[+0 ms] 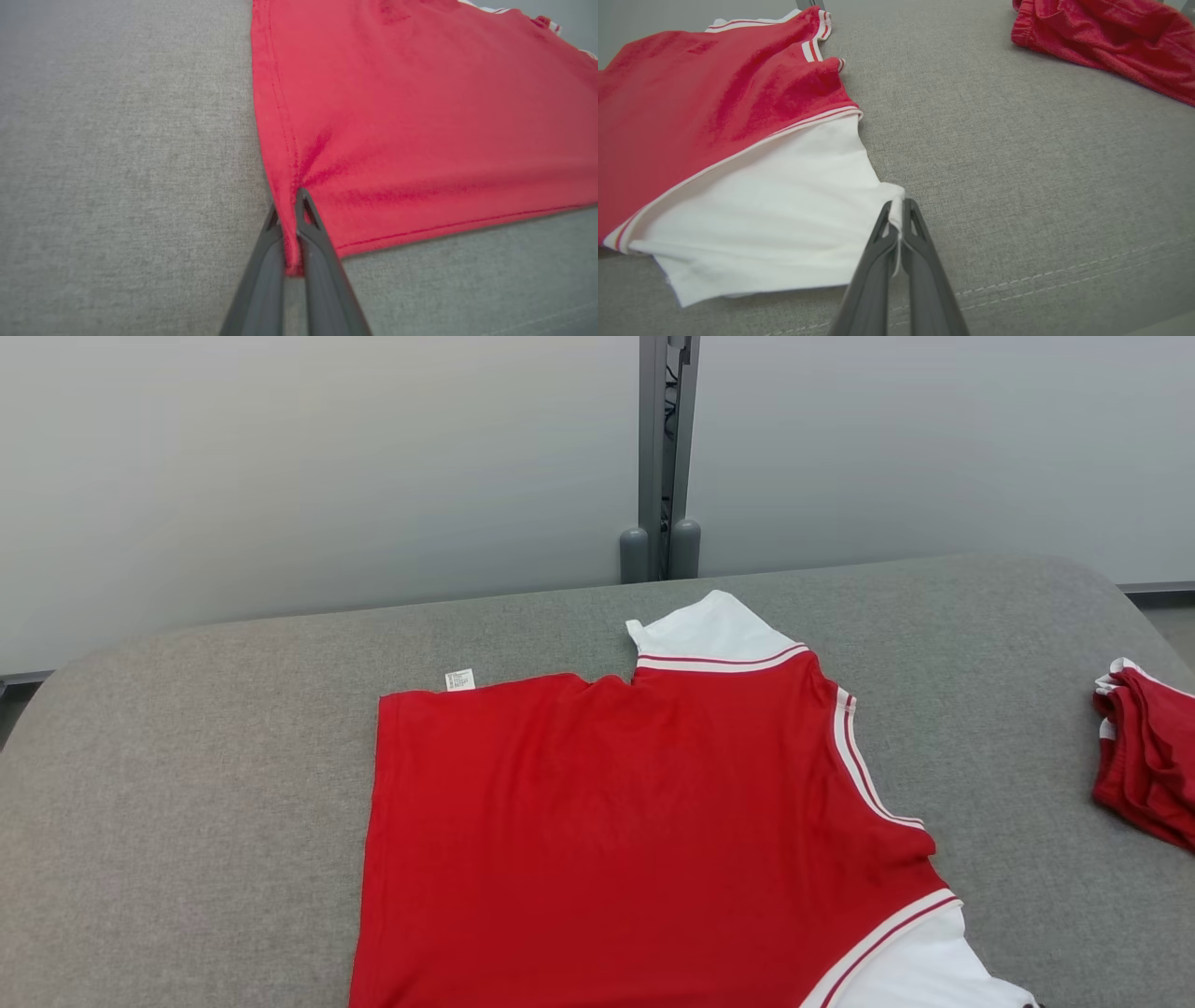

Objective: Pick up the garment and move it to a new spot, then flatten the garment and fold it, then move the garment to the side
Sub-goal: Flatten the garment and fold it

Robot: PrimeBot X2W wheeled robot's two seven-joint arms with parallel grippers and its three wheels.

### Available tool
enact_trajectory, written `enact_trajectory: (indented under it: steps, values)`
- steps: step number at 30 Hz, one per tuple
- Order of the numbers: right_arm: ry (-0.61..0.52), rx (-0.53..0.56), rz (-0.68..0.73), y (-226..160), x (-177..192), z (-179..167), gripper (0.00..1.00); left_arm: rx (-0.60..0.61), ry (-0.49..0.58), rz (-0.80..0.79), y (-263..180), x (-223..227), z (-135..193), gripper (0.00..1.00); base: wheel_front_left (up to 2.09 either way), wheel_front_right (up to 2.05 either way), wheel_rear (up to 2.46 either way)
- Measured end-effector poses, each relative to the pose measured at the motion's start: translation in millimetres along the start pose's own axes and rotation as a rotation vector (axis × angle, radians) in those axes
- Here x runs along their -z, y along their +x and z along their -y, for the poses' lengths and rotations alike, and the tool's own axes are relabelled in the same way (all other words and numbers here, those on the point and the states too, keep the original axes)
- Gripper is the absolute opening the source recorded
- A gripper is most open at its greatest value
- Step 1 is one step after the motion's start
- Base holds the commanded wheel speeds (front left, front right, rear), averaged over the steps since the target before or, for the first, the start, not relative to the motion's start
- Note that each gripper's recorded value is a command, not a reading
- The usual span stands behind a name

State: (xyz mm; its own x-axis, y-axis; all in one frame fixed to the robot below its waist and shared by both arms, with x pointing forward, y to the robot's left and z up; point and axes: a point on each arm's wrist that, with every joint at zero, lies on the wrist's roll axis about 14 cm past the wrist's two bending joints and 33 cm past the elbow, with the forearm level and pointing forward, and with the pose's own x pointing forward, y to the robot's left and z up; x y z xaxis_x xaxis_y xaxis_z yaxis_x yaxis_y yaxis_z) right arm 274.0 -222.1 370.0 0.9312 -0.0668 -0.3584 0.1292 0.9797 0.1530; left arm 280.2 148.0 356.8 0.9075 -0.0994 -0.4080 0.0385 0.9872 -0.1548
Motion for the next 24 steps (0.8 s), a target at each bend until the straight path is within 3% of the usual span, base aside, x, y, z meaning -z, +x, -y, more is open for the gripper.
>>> enact_trajectory:
  steps: [5,16,24]
  values:
    - [0.017,0.036,0.051,5.3,-17.3,9.6,0.0,0.001,0.0,0.082,5.8,-26.8,1.3,0.0,0.0,0.0,0.0]
    - [-0.038,-0.032,0.274,68.0,-114.9,-15.9,0.0,0.058,0.037,0.281,51.6,-109.9,16.0,0.0,0.0,0.0,0.0]
    - [-0.097,-0.074,0.297,116.7,-144.4,-30.0,0.0,0.061,0.058,0.244,88.9,-112.0,18.2,0.0,0.0,0.0,0.0]
